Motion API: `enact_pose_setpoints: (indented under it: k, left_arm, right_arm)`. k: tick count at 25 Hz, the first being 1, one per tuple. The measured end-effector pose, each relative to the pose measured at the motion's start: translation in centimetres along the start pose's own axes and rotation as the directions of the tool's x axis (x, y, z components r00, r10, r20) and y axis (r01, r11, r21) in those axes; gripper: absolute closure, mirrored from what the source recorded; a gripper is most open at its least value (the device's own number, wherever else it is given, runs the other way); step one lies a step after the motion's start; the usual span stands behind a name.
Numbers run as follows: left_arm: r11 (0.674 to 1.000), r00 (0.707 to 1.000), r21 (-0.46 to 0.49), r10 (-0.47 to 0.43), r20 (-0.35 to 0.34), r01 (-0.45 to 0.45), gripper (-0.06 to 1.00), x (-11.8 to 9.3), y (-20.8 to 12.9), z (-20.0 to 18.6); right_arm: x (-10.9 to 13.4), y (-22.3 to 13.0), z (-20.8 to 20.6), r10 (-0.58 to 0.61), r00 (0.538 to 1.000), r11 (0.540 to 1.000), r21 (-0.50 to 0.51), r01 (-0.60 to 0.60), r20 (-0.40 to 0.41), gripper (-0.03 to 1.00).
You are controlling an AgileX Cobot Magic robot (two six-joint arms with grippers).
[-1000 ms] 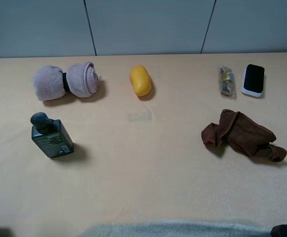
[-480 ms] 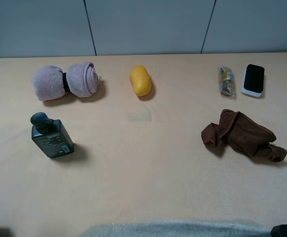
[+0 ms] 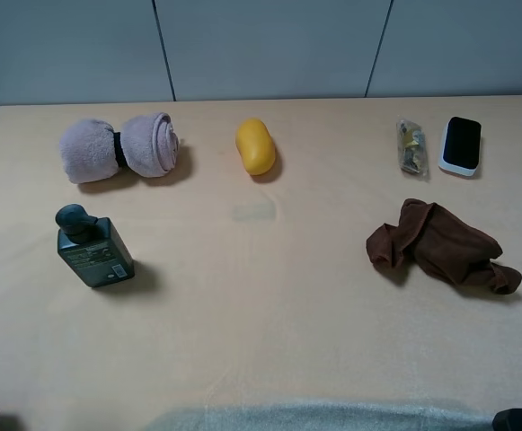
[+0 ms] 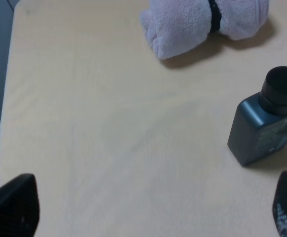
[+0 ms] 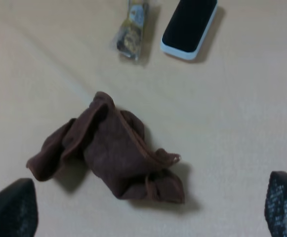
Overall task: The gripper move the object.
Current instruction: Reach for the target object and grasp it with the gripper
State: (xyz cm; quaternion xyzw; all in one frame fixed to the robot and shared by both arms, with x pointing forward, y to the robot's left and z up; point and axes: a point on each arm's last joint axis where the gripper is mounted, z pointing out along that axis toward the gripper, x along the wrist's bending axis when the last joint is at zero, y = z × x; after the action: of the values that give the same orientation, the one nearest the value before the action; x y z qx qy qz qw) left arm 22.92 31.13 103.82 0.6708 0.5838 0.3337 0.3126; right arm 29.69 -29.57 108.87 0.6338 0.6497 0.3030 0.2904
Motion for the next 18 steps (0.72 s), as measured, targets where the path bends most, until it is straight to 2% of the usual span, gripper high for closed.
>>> enact_pose_setpoints:
  k: [9, 14, 18]
  left_arm:
    - [1.000, 1.000, 0.000, 0.000, 0.000, 0.000, 0.01, 0.0, 0.0, 0.0]
    - [1.000, 1.000, 0.000, 0.000, 0.000, 0.000, 0.01, 0.0, 0.0, 0.0]
    - [1.000, 1.000, 0.000, 0.000, 0.000, 0.000, 0.01, 0.0, 0.0, 0.0]
  right_arm:
    - [0.0, 4.5, 1.0, -0.003, 0.999, 0.996, 0.094, 0.006, -0.037, 0.28]
    - [0.3, 6.4, 1.8, 0.007, 0.996, 0.992, 0.124, 0.003, -0.085, 0.28]
    - [1.2, 7.7, 2.7, -0.042, 0.988, 0.987, 0.148, 0.064, -0.149, 0.28]
